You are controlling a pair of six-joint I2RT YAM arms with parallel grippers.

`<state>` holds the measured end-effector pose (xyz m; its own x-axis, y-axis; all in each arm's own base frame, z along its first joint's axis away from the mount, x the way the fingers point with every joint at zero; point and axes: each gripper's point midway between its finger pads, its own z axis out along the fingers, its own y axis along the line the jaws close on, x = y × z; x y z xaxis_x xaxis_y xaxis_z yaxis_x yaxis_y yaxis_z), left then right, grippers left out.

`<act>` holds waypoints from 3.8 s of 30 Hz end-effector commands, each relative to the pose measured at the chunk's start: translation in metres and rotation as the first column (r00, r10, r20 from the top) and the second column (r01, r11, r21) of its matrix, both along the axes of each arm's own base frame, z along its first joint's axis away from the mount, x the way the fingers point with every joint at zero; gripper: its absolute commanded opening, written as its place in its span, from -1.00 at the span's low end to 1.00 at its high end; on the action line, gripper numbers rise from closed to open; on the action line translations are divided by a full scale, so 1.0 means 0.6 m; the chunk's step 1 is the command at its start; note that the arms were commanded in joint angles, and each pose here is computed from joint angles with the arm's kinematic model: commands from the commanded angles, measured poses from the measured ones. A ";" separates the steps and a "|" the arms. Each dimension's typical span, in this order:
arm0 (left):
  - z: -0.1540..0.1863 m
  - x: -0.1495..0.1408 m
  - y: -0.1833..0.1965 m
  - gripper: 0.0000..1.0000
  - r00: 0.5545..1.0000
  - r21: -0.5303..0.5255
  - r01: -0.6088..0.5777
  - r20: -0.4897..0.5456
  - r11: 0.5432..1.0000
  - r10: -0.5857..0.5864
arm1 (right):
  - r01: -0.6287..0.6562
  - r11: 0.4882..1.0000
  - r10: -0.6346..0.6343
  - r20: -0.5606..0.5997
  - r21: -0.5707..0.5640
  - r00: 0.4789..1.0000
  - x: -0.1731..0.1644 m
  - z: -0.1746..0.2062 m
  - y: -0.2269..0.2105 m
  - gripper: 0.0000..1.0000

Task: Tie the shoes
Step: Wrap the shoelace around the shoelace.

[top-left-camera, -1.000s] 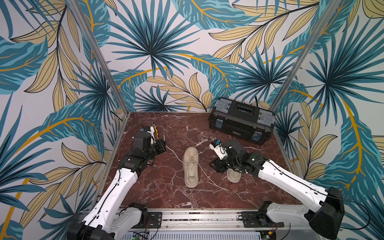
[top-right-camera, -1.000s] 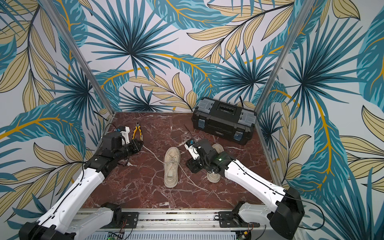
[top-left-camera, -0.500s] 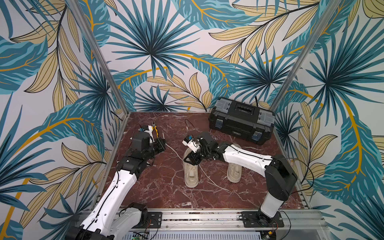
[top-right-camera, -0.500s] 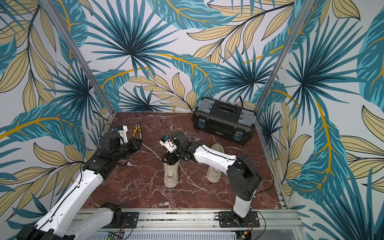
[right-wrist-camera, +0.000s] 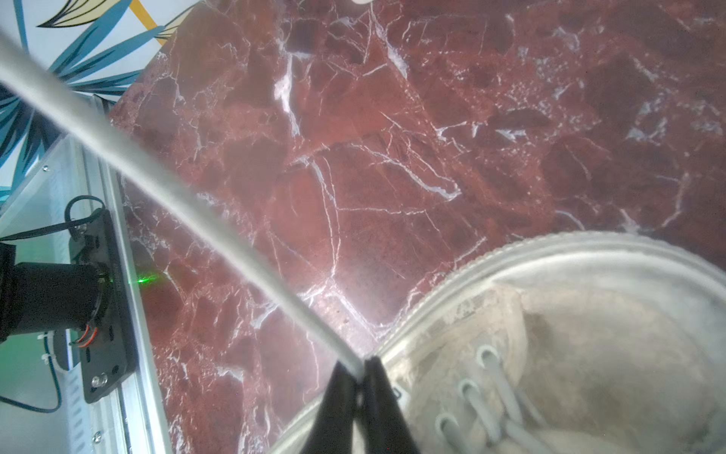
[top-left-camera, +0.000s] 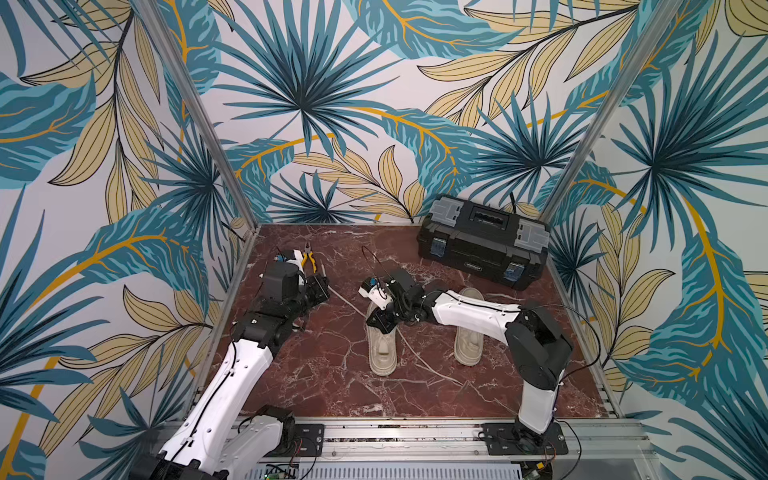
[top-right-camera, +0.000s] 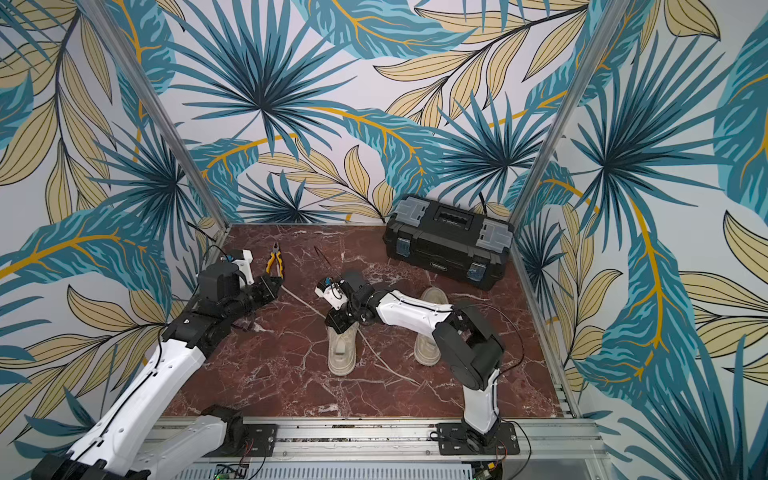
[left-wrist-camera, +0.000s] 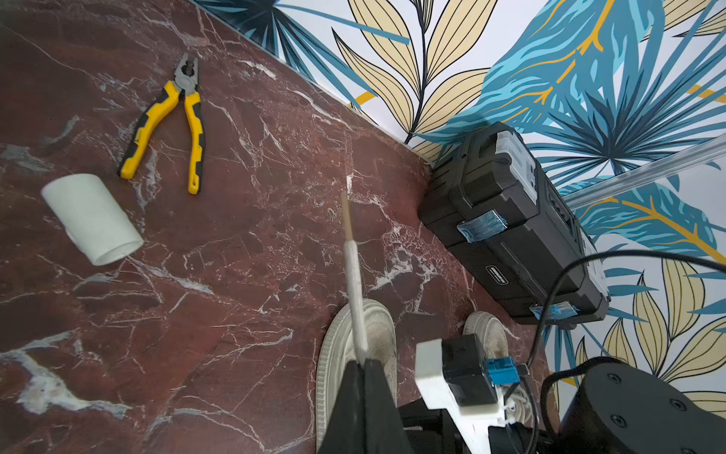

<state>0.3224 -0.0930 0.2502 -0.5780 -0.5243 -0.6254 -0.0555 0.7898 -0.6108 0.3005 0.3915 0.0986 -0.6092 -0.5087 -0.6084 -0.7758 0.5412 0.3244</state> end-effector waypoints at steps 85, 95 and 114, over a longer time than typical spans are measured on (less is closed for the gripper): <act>-0.229 -0.028 -0.243 -0.44 0.917 -0.228 0.277 -0.227 0.933 -0.328 | 0.185 0.982 -0.186 0.035 0.033 0.982 0.001 0.023 -0.049 -1.00; -0.232 -0.026 -0.246 -0.87 0.917 -0.218 0.284 -0.222 0.934 -0.331 | 0.214 0.977 -0.213 0.055 -0.011 0.975 -0.002 0.037 -0.072 -0.81; -0.218 -0.023 -0.241 -0.93 0.918 -0.138 0.339 -0.169 0.931 -0.360 | 0.392 0.756 -0.478 -0.033 -0.524 0.878 -0.162 -0.060 -0.306 -0.13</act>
<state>0.3041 -0.2364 0.1067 -0.8535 -0.3375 -0.3969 0.0494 0.7060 -0.7065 0.2234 0.2265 0.0835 -0.8637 -0.3755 -0.3363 -0.4253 0.9009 0.0863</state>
